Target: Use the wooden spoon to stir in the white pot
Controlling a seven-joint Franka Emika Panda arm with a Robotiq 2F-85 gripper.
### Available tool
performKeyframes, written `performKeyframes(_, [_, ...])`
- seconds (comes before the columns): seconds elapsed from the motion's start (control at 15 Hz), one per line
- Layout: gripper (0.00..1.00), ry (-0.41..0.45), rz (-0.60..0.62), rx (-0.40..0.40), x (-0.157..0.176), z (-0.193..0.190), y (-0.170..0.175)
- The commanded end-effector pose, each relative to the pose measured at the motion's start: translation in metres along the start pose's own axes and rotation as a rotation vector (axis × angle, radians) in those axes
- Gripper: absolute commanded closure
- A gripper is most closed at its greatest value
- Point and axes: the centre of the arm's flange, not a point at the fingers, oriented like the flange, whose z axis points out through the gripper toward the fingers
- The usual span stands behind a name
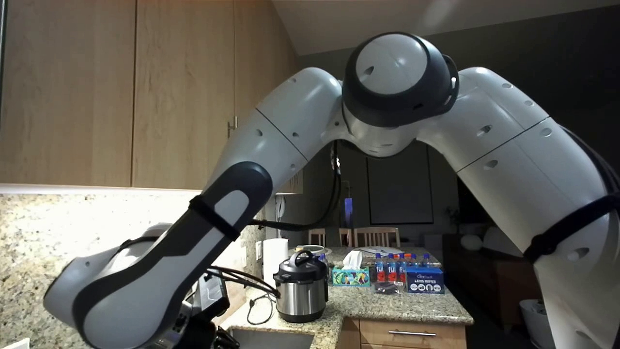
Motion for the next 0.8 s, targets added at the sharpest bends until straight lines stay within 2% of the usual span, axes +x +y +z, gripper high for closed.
performKeyframes(0.0, [0.92, 0.016, 0.028, -0.008, -0.025, -0.001, 0.009])
performKeyframes(0.47, [0.92, 0.048, 0.037, -0.039, -0.003, -0.045, 0.027])
performKeyframes(0.73, [0.92, 0.068, 0.003, -0.079, 0.016, -0.064, 0.020])
